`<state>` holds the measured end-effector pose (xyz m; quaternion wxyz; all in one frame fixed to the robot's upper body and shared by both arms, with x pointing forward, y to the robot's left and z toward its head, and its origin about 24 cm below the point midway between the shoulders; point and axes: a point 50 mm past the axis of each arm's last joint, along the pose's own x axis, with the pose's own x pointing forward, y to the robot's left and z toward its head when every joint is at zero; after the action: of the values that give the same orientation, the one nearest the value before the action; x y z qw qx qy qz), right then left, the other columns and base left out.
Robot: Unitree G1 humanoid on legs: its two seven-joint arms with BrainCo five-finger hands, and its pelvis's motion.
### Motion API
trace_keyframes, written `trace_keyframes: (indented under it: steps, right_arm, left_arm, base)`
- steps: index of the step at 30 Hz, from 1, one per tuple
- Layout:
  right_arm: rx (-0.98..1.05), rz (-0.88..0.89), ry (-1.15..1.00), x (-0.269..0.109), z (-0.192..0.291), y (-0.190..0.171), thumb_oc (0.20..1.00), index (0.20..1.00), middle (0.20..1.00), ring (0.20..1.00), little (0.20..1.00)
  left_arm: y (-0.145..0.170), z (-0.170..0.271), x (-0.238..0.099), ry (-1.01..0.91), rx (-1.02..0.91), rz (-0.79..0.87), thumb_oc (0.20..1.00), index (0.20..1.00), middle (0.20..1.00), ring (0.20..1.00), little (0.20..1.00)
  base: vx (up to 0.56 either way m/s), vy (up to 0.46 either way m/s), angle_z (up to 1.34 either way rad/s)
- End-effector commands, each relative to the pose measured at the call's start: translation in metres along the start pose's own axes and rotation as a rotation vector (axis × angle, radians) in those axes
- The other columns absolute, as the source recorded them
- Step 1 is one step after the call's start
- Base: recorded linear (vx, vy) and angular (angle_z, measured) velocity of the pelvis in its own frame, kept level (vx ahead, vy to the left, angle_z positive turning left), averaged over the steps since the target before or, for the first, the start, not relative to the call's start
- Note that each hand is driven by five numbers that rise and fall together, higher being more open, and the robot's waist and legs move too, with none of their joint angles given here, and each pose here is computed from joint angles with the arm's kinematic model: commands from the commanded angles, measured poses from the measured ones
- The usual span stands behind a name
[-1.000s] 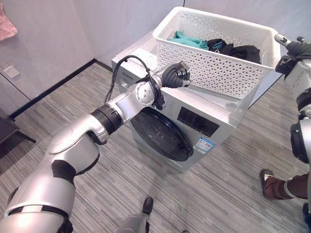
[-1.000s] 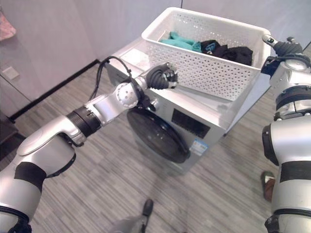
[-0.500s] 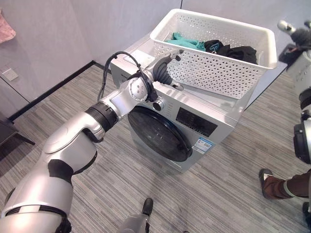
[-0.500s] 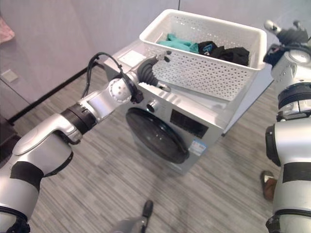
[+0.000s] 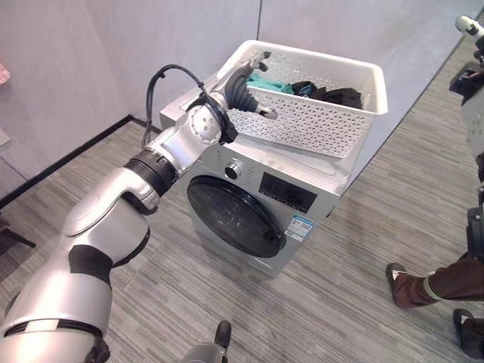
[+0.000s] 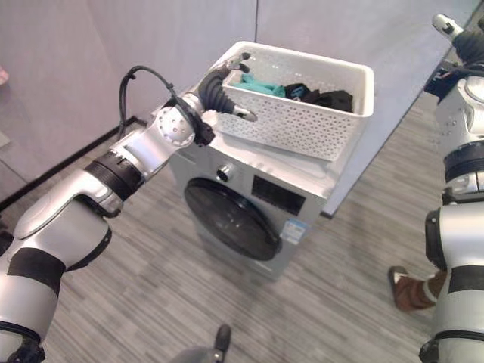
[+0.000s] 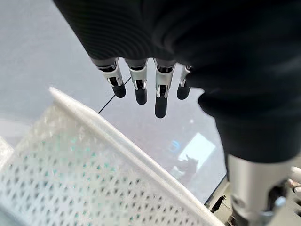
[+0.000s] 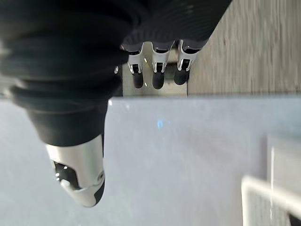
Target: Grab the laundry basket,head to the washer,open it,put in the laundry and shut it.
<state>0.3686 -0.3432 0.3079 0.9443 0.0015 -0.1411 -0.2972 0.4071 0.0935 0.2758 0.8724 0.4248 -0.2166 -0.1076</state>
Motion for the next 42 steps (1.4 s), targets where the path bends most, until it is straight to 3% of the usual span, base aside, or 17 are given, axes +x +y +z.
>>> trace_keyframes:
  steps: [1, 13, 18, 25, 28, 29, 30, 31, 32, 34, 35, 37, 38, 41, 42]
  right_arm:
    - [-0.024, -0.018, -0.164, 0.001, 0.041, -0.022, 1.000, 1.000, 1.000, 1.000, 1.000]
    - [-0.171, -0.063, -0.145, -0.007, 0.014, -0.060, 1.000, 1.000, 1.000, 1.000, 1.000]
    - [-0.191, -0.150, -0.002, -0.025, -0.043, -0.115, 1.000, 1.000, 1.000, 1.000, 1.000]
    - [-0.204, -0.219, 0.092, -0.071, -0.106, -0.157, 1.000, 1.000, 1.000, 1.000, 1.000]
    - [-0.260, -0.286, 0.129, -0.106, -0.131, -0.185, 1.000, 1.000, 1.000, 1.000, 1.000]
    - [-0.280, -0.331, 0.193, -0.137, -0.154, -0.203, 1.000, 1.000, 1.000, 1.000, 1.000]
    - [-0.281, -0.332, 0.193, -0.137, -0.154, -0.203, 1.000, 1.000, 1.000, 1.000, 1.000]
    - [-0.279, -0.345, 0.215, -0.151, -0.162, -0.210, 1.000, 1.000, 1.000, 1.000, 1.000]
    - [-0.300, -0.372, 0.273, -0.176, -0.180, -0.220, 1.000, 1.000, 1.000, 1.000, 1.000]
    - [-0.310, -0.361, 0.279, -0.178, -0.181, -0.219, 1.000, 1.000, 1.000, 1.000, 1.000]
    - [-0.373, -0.389, 0.311, -0.207, -0.197, -0.223, 1.000, 1.000, 1.000, 1.000, 1.000]
    - [-0.376, -0.394, 0.364, -0.232, -0.211, -0.227, 1.000, 1.000, 1.000, 1.000, 1.000]
    - [-0.307, -0.397, 0.410, -0.255, -0.222, -0.227, 1.000, 1.000, 1.000, 1.000, 1.000]
    - [-0.264, -0.399, 0.458, -0.270, -0.230, -0.229, 1.000, 1.000, 1.000, 1.000, 1.000]
    - [-0.224, -0.402, 0.560, -0.298, -0.244, -0.232, 1.000, 1.000, 1.000, 1.000, 1.000]
  left_arm:
    - [0.032, 0.025, 0.012, -0.054, -0.043, 0.120, 1.000, 1.000, 1.000, 1.000, 1.000]
    - [0.042, -0.001, -0.001, -0.006, -0.097, 0.155, 1.000, 1.000, 1.000, 1.000, 1.000]
    - [0.044, -0.032, -0.024, 0.024, -0.129, 0.183, 1.000, 1.000, 1.000, 1.000, 1.000]
    - [0.030, -0.067, -0.069, 0.056, -0.100, 0.201, 1.000, 1.000, 1.000, 1.000, 1.000]
    - [0.011, -0.096, -0.112, 0.126, -0.117, 0.187, 1.000, 1.000, 1.000, 1.000, 1.000]
    - [-0.001, -0.128, -0.156, 0.251, -0.119, 0.182, 1.000, 1.000, 1.000, 1.000, 1.000]
    - [-0.001, -0.128, -0.157, 0.251, -0.120, 0.181, 1.000, 1.000, 1.000, 1.000, 1.000]
    - [-0.008, -0.141, -0.181, 0.313, -0.128, 0.176, 1.000, 1.000, 1.000, 1.000, 1.000]
    - [-0.024, -0.166, -0.227, 0.458, -0.165, 0.185, 1.000, 1.000, 1.000, 1.000, 1.000]
    - [-0.025, -0.166, -0.234, 0.471, -0.165, 0.182, 1.000, 1.000, 1.000, 1.000, 1.000]
    - [-0.038, -0.181, -0.284, 0.609, -0.141, 0.199, 1.000, 1.000, 1.000, 1.000, 1.000]
    - [-0.052, -0.192, -0.329, 0.752, -0.135, 0.197, 1.000, 1.000, 1.000, 1.000, 1.000]
    - [-0.069, -0.203, -0.368, 0.904, -0.143, 0.176, 1.000, 1.000, 1.000, 1.000, 1.000]
    - [-0.081, -0.209, -0.389, 0.998, -0.149, 0.135, 1.000, 1.000, 1.000, 1.000, 1.000]
    - [-0.099, -0.216, -0.422, 1.143, -0.152, 0.081, 1.000, 1.000, 1.000, 1.000, 1.000]
  base:
    - [-0.11, -0.100, -0.08]
    - [-0.17, -0.145, -0.01]
    - [-0.16, -0.094, 0.23]
    - [-0.11, -0.068, 0.24]
    - [-0.06, -0.065, 0.28]
    - [-0.04, -0.054, 0.24]
    - [-0.03, -0.042, 0.12]
    - [-0.02, -0.018, 0.11]
    - [-0.01, -0.028, 0.07]
    - [-0.02, -0.008, 0.06]
    - [0.00, 0.000, 0.00]
    - [-0.02, 0.005, 0.06]
    - [-0.02, 0.029, 0.09]
    - [0.00, 0.012, 0.01]
    - [-0.02, 0.038, 0.04]
